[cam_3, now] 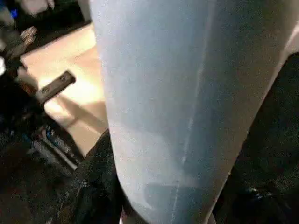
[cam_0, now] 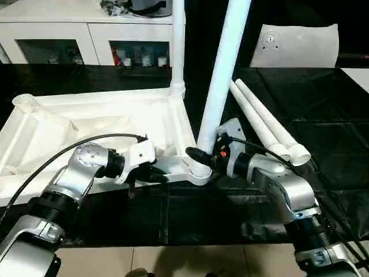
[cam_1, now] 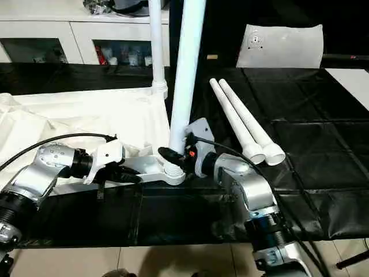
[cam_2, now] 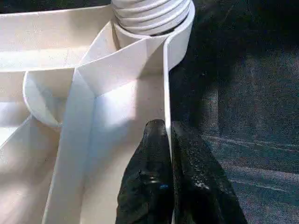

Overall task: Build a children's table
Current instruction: Insert table leg to table base

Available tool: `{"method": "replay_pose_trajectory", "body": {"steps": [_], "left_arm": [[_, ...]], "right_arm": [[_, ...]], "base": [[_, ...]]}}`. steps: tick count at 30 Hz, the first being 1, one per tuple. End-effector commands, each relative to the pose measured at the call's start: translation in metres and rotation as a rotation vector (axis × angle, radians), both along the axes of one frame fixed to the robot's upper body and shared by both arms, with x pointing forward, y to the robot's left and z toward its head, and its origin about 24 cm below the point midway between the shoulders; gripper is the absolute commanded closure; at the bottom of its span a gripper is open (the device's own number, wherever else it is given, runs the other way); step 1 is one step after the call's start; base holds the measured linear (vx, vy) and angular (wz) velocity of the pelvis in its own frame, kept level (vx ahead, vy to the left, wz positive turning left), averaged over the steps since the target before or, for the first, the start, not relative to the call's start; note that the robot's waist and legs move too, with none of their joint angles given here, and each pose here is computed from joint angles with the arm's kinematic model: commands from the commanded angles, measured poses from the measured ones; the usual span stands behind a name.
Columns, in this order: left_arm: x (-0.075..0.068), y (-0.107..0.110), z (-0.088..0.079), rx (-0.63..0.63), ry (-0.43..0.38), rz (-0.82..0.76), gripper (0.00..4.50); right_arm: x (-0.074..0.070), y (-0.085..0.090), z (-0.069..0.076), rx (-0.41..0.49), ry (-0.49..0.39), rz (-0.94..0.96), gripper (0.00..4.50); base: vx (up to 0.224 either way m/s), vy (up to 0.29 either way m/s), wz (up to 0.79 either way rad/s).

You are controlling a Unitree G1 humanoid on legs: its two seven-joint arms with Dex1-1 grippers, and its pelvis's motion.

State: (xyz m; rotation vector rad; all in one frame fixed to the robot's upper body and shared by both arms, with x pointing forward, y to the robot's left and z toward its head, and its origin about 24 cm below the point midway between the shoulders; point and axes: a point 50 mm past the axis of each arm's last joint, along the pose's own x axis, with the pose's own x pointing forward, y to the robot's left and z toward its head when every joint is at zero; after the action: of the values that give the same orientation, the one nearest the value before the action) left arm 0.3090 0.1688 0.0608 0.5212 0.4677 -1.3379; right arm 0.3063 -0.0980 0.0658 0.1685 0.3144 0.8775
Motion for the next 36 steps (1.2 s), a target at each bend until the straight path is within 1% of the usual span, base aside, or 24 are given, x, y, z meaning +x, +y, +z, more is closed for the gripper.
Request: {"method": "replay_pose_trajectory", "body": {"steps": [1, 2, 4, 7, 8, 9, 10, 12, 13, 14, 16, 20, 23, 27, 30, 33, 35, 36], "left_arm": [[-0.002, -0.003, 0.005, -0.017, -0.008, -0.033, 4.5], [-0.002, -0.001, 0.004, -0.014, -0.006, -0.022, 4.5], [-0.002, -0.001, 0.004, -0.022, 0.004, -0.016, 4.5], [-0.001, -0.001, 0.003, -0.028, 0.001, -0.007, 4.5], [-0.001, 0.0, 0.003, -0.028, 0.001, -0.005, 4.5], [0.002, 0.0, 0.002, -0.025, -0.007, 0.013, 4.5], [0.003, 0.0, 0.002, -0.022, -0.009, 0.02, 4.5], [0.003, 0.0, 0.001, -0.015, -0.014, 0.02, 4.5], [0.004, -0.001, 0.001, -0.016, -0.013, 0.018, 4.5], [0.004, -0.002, 0.001, -0.019, -0.016, 0.021, 4.5], [0.005, -0.002, 0.001, -0.02, -0.018, 0.023, 4.5], [0.006, -0.001, 0.002, -0.004, -0.025, 0.014, 4.5], [0.006, -0.002, 0.002, -0.001, -0.027, 0.006, 4.5], [0.004, -0.001, 0.003, 0.028, -0.026, -0.035, 4.5], [0.005, -0.001, 0.005, 0.037, -0.029, -0.055, 4.5], [0.008, -0.002, 0.01, 0.039, -0.034, -0.083, 4.5], [0.011, -0.003, 0.012, 0.053, -0.041, -0.109, 4.5], [0.012, -0.004, 0.013, 0.058, -0.044, -0.114, 4.5]], "right_arm": [[-0.006, -0.006, -0.02, 0.035, 0.103, -0.045, 2.59], [-0.009, -0.009, -0.026, 0.072, 0.117, -0.059, 2.59], [-0.011, -0.011, -0.03, 0.078, 0.124, -0.084, 2.59], [-0.018, -0.011, -0.036, 0.095, 0.121, -0.078, 2.59], [-0.018, -0.012, -0.036, 0.094, 0.12, -0.078, 2.59], [-0.023, -0.012, -0.04, 0.091, 0.109, -0.067, 2.59], [-0.025, -0.012, -0.042, 0.082, 0.101, -0.066, 2.59], [-0.027, -0.013, -0.042, 0.075, 0.083, -0.069, 2.59], [-0.028, -0.015, -0.04, 0.032, 0.03, -0.084, 2.59], [-0.028, -0.016, -0.039, 0.009, 0.009, -0.075, 2.59], [-0.028, -0.016, -0.038, -0.009, -0.007, -0.066, 2.59], [-0.028, -0.017, -0.035, -0.104, -0.09, -0.006, 2.59], [-0.027, -0.014, -0.032, -0.137, -0.119, 0.046, 2.59], [-0.028, -0.005, -0.033, -0.167, -0.11, 0.175, 2.59], [-0.03, -0.003, -0.034, -0.16, -0.095, 0.22, 2.59], [-0.037, 0.0, -0.039, -0.147, -0.058, 0.296, 2.59], [-0.047, 0.002, -0.044, -0.141, -0.024, 0.369, 2.59], [-0.049, 0.002, -0.045, -0.14, -0.018, 0.39, 2.59]], "base": [[0.0, 0.0, 0.0], [0.0, 0.0, 0.0], [0.0, 0.0, 0.0], [0.0, 0.0, 0.0], [0.0, 0.0, 0.0], [0.0, 0.0, 0.0], [0.0, 0.0, 0.0], [0.0, 0.0, 0.0], [0.0, 0.0, 0.0], [0.0, 0.0, 0.0], [0.0, 0.0, 0.0], [0.0, 0.0, 0.0], [0.0, 0.0, 0.0], [0.0, 0.0, 0.0], [0.0, 0.0, 0.0], [0.0, 0.0, 0.0], [0.0, 0.0, 0.0], [0.0, 0.0, 0.0]]}}
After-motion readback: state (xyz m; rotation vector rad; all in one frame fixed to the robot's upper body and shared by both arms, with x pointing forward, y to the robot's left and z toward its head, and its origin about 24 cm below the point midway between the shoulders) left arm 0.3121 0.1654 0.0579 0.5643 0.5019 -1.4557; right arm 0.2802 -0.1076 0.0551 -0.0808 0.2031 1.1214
